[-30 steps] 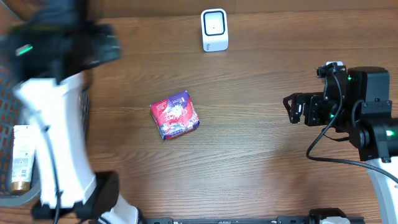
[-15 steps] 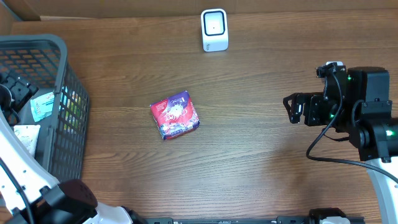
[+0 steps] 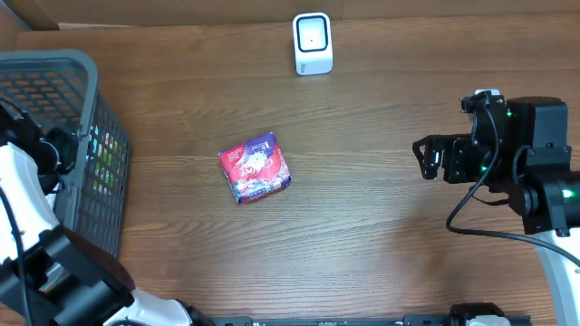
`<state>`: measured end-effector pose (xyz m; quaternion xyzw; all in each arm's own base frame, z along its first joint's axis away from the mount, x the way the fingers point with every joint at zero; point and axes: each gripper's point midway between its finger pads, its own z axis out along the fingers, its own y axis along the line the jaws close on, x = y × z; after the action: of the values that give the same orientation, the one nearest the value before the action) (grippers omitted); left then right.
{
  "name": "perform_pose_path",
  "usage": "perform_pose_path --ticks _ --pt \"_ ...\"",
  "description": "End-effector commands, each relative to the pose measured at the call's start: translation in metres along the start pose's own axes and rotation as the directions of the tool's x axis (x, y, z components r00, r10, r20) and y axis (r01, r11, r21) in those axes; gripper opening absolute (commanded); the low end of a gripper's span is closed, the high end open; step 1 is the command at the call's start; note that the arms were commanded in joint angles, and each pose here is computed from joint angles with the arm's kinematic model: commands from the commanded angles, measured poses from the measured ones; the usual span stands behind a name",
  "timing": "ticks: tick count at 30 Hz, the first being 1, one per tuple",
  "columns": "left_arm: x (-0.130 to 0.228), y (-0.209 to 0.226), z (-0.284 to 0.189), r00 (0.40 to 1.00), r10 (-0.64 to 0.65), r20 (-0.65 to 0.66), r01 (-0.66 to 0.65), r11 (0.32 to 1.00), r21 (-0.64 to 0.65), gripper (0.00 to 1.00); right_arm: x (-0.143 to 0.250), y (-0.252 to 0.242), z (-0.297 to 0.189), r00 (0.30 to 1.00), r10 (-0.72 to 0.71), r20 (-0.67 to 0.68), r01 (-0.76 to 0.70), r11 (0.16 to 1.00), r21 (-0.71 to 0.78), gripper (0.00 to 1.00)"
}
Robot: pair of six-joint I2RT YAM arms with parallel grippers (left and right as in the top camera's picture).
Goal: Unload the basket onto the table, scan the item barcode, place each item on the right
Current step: 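Reach the left gripper into the basket and grasp the yellow-green drink carton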
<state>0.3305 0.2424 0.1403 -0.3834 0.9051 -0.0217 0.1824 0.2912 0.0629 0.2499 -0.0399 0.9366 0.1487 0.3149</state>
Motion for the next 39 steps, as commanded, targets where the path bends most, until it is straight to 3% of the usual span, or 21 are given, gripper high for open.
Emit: perform_pose_path --ticks 1,16,19,20,23,28,33,39 --pt "0.014 -0.008 0.032 0.994 0.067 -0.081 -0.062 0.996 0.057 0.82 -0.008 0.003 -0.005 0.999 -0.016 0.028 0.016 1.000 0.001 1.00" --pt "0.046 -0.002 0.103 0.959 0.087 -0.269 -0.068 0.994 0.082 0.77 -0.008 0.003 -0.005 0.999 -0.016 0.029 0.016 1.000 0.001 1.00" --pt "0.049 0.000 0.108 0.956 0.085 -0.282 -0.066 0.995 0.076 0.61 -0.009 0.003 -0.005 0.999 -0.017 0.030 0.017 1.000 0.001 1.00" --pt "0.049 0.000 0.108 0.956 0.084 -0.282 -0.067 0.995 0.072 0.47 -0.009 0.003 -0.005 0.999 -0.017 0.031 0.017 1.000 0.001 1.00" --pt "0.049 0.003 0.108 0.956 0.081 -0.283 -0.068 0.996 0.055 0.37 -0.009 0.003 -0.005 0.999 -0.018 0.032 0.018 1.000 0.001 1.00" --pt "0.051 0.016 0.105 0.955 -0.011 -0.297 -0.001 0.999 -0.039 0.04 -0.009 0.003 -0.005 0.999 -0.018 0.033 0.018 1.000 0.001 1.00" --pt "0.039 0.017 0.085 0.954 -0.041 -0.298 0.022 0.997 -0.068 0.04 -0.011 0.003 -0.005 0.999 -0.019 0.039 0.019 1.000 0.000 1.00" --pt "-0.003 0.008 0.022 0.970 -0.045 -0.238 0.021 0.995 -0.101 0.04 -0.012 0.003 -0.005 0.999 -0.020 0.043 0.020 1.000 0.000 1.00"
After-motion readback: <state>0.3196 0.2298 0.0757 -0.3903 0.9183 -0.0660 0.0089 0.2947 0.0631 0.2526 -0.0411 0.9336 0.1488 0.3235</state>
